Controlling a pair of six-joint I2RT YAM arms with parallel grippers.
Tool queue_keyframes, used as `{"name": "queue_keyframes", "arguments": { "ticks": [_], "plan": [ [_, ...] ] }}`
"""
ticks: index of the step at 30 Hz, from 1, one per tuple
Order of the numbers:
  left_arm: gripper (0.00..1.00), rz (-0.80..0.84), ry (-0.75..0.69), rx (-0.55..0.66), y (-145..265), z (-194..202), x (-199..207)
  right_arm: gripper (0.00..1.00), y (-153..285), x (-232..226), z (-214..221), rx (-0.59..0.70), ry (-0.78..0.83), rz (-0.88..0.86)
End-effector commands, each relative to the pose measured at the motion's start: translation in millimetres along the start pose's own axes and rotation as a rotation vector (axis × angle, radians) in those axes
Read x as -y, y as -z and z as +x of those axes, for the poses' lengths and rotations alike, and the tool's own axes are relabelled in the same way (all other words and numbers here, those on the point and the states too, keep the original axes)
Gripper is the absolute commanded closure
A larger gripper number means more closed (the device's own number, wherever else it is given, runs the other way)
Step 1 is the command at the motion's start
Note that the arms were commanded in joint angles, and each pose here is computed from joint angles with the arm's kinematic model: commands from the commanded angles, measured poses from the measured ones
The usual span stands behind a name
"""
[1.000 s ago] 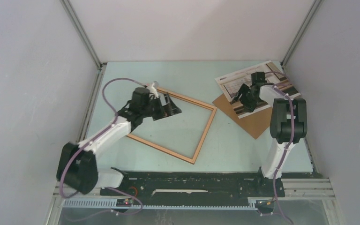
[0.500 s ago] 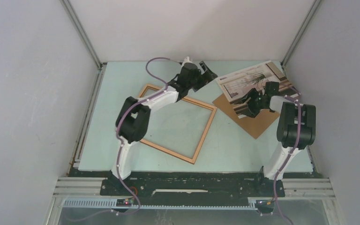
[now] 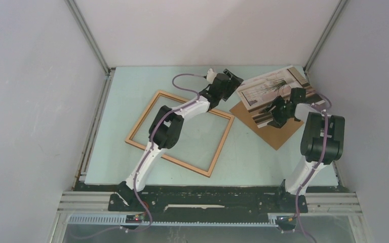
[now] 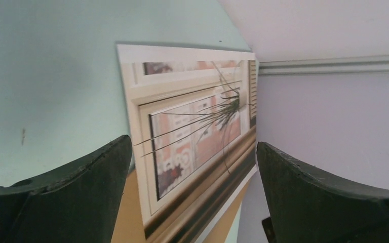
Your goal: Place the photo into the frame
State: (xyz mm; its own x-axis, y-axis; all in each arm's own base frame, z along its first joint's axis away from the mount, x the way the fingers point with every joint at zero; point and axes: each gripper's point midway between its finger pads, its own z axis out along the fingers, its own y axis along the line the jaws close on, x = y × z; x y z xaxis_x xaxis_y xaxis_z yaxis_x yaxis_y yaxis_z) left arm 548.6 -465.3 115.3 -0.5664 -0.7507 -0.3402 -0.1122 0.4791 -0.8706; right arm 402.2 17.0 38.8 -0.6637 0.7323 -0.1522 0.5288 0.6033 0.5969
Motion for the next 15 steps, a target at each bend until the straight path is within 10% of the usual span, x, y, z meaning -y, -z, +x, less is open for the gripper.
{"name": "queue_keyframes", "arguments": {
  "ticks": [1, 15],
  "plan": [
    [0.00, 0.022, 0.102, 0.082, 1, -11, 24, 0.22, 12, 1, -30, 0.100, 0.063, 0.079],
    [0.00, 0.013, 0.212, 0.020, -17, 16, -5, 0.22, 0, -4, -38, 0.061, 0.104, 0.113]
  ]
}}
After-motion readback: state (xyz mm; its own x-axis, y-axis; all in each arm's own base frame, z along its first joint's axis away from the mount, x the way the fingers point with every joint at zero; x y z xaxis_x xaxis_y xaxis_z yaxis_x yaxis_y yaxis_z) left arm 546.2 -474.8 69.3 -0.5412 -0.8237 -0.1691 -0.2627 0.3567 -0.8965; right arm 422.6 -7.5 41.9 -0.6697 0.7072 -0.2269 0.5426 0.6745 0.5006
